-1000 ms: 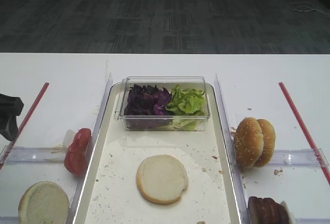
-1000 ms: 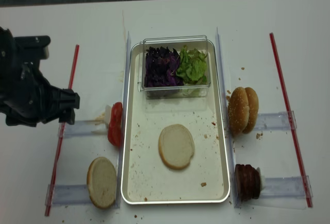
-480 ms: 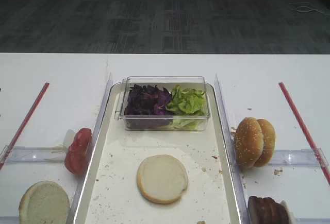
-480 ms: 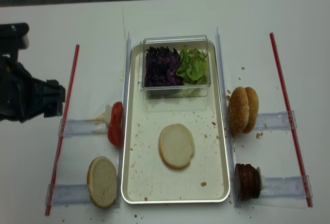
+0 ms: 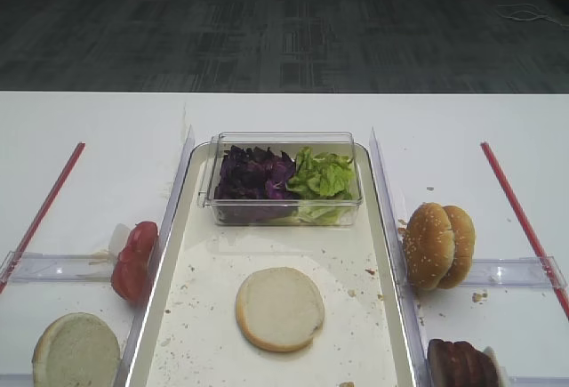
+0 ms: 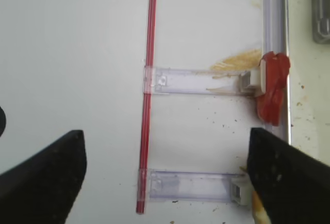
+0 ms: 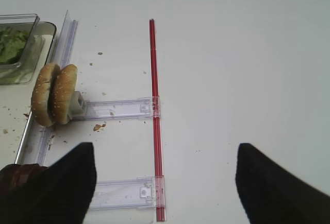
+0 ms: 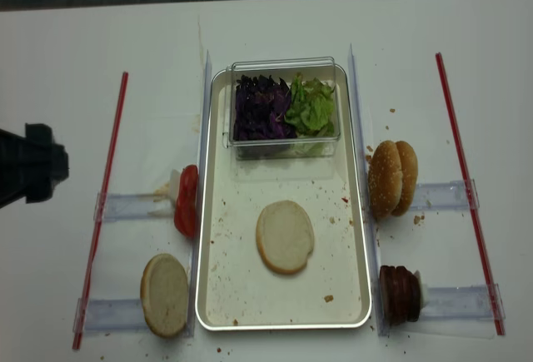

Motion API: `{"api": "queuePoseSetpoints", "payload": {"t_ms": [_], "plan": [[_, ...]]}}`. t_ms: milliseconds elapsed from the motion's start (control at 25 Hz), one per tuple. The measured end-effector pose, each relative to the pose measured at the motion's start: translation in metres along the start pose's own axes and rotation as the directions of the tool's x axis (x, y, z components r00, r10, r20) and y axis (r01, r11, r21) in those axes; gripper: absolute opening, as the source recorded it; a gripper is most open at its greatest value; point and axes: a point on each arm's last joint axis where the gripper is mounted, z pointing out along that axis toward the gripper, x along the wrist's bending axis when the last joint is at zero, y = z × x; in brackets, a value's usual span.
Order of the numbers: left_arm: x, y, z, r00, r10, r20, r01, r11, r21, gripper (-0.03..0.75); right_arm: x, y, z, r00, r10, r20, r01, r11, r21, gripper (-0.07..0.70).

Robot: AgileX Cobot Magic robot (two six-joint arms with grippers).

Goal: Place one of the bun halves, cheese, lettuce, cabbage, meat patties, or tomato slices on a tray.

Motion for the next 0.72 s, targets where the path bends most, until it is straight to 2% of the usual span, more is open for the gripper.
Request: {"api": "queuePoseSetpoints", "payload": {"t_ms": [200,400,560,720], "plan": [[0.003,-0.02,-0.036,0.999,-0.016,0.034,0.02,0.993,-0.116,0.616,0.0,0.0,0.0,1.0,0.0,0.0,0.0,1.0,0.0,0.589],[0.007,-0.038,-0.058,0.999,-0.019,0.041,0.026,0.985,-0.173,0.616,0.0,0.0,0.0,1.0,0.0,0.0,0.0,1.0,0.0,0.589],[0.009,-0.05,-0.062,0.999,-0.021,0.035,0.026,0.99,-0.135,0.616,0.0,0.0,0.0,1.0,0.0,0.0,0.0,1.0,0.0,0.589],[0.009,-0.062,-0.047,1.0,-0.023,0.021,0.024,0.999,-0.03,0.616,0.0,0.0,0.0,1.0,0.0,0.0,0.0,1.0,0.002,0.589]]}}
